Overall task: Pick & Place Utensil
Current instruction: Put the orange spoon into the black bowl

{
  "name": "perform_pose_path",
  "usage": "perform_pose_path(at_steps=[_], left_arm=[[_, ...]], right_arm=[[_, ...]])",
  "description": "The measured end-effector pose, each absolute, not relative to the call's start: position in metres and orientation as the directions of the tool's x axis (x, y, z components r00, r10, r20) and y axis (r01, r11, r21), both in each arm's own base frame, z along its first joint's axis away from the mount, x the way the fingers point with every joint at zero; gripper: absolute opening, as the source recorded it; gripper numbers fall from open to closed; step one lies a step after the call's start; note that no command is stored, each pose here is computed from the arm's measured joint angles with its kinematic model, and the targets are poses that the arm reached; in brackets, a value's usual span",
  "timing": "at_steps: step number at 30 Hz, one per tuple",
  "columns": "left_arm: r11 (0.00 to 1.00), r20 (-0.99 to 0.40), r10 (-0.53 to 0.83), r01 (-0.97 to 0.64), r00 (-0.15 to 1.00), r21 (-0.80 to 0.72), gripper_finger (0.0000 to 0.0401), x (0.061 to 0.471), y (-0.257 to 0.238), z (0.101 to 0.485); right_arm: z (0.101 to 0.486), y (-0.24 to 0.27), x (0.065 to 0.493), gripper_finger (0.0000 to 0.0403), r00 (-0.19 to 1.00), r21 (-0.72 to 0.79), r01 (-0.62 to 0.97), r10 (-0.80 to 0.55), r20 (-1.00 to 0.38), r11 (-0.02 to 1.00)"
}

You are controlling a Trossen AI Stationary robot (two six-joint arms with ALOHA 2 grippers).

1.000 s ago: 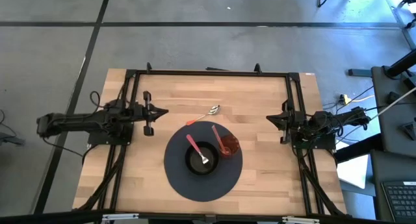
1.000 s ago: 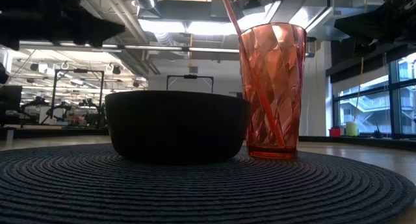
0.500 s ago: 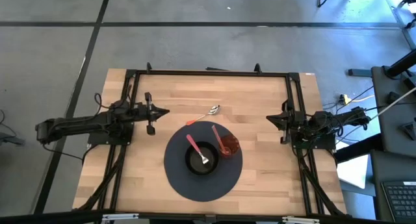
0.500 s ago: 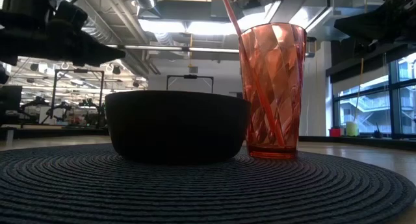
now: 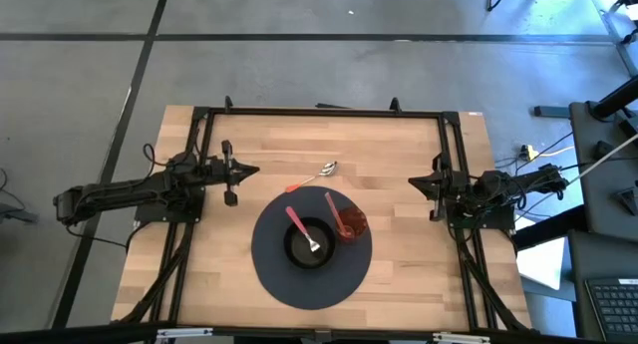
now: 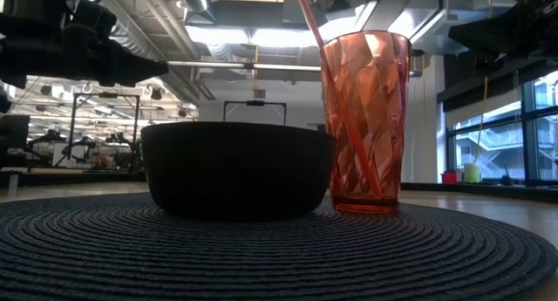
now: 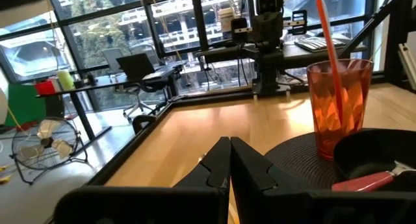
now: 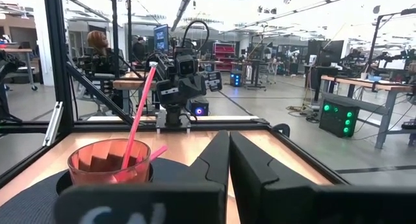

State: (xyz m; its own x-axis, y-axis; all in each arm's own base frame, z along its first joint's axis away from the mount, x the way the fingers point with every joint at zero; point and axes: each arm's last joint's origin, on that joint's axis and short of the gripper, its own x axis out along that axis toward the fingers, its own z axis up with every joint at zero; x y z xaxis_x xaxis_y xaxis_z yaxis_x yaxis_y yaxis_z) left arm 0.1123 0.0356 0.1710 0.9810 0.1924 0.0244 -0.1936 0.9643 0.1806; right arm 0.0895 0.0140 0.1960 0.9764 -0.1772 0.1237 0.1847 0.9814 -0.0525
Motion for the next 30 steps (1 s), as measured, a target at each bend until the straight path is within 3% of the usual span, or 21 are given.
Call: perform_pose_path(at_steps=[15,20,30], left_arm=[[0.962,0.024,0.202,-0.203,0.979,0.183,0.0004,0.1123,0.0358,0.1709],[0.947,0.024,0.252,-0.251,0.968,0.2,0.0004,0.1119,0.0373,0.1709],[0.917,0.025,0.361,-0.36,0.932,0.173,0.0004,0.1109,0.0405,0.171]], right_arm=[[0.1919,0.0141,0.09,0.0014,0.98,-0.004,0.18,-0.179,0.085,0.984],[0.192,0.0122,0.0896,0.001,0.966,0.003,0.245,-0.244,0.083,0.97],[0.1896,0.0122,0.0898,0.0003,0.968,0.027,0.243,-0.244,0.061,0.97]])
